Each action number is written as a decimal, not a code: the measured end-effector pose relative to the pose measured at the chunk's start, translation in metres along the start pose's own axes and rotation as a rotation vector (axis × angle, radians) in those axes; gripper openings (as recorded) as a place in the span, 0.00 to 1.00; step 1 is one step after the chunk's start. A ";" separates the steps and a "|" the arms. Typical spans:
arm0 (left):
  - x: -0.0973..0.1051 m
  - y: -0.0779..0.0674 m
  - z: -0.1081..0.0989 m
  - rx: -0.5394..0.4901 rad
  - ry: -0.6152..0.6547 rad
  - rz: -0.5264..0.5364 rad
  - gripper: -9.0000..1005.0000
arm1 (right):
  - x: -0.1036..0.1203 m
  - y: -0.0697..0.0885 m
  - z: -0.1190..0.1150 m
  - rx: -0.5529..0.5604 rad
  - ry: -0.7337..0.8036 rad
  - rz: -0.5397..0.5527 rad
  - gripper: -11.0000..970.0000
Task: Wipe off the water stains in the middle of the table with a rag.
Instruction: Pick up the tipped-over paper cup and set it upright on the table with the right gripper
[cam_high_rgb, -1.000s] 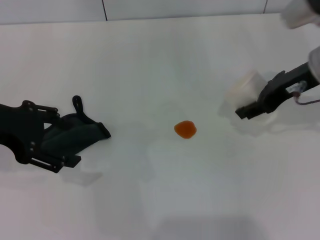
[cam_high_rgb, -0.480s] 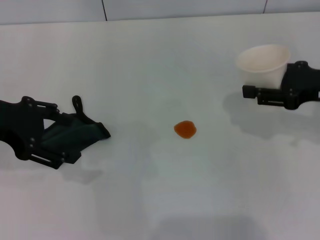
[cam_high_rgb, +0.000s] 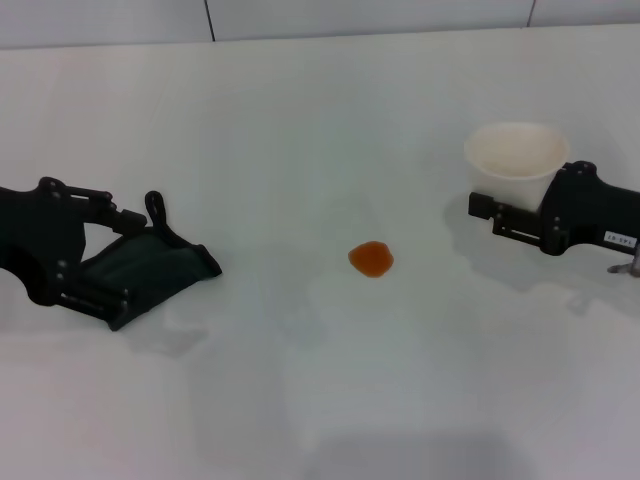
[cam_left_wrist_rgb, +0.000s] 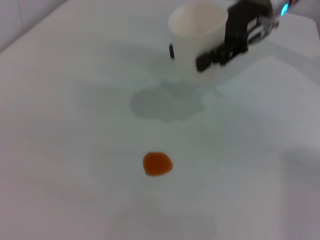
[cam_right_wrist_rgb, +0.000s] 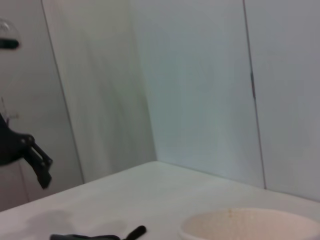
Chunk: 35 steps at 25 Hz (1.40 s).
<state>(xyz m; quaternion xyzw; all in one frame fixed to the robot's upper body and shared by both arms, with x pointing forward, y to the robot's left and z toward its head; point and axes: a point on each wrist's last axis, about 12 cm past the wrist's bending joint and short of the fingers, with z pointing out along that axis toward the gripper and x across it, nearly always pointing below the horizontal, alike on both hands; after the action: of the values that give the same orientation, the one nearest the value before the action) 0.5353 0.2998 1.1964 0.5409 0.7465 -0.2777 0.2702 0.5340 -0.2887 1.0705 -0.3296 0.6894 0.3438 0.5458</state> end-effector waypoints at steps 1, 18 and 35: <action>0.000 0.000 -0.001 0.000 -0.006 0.002 0.88 | 0.003 0.001 0.001 0.008 -0.010 -0.004 0.59; 0.004 -0.003 -0.002 0.016 0.001 0.003 0.88 | 0.054 0.019 -0.001 0.243 -0.058 -0.080 0.59; 0.006 -0.006 0.007 0.047 0.027 -0.014 0.88 | 0.069 0.015 -0.009 0.326 0.031 -0.097 0.63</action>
<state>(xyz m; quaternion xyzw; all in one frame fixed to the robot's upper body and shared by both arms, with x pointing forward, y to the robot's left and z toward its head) 0.5282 0.2971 1.1876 0.5455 0.7472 -0.2897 0.2455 0.5039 -0.2934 1.0058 -0.2746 0.7278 0.1955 0.5972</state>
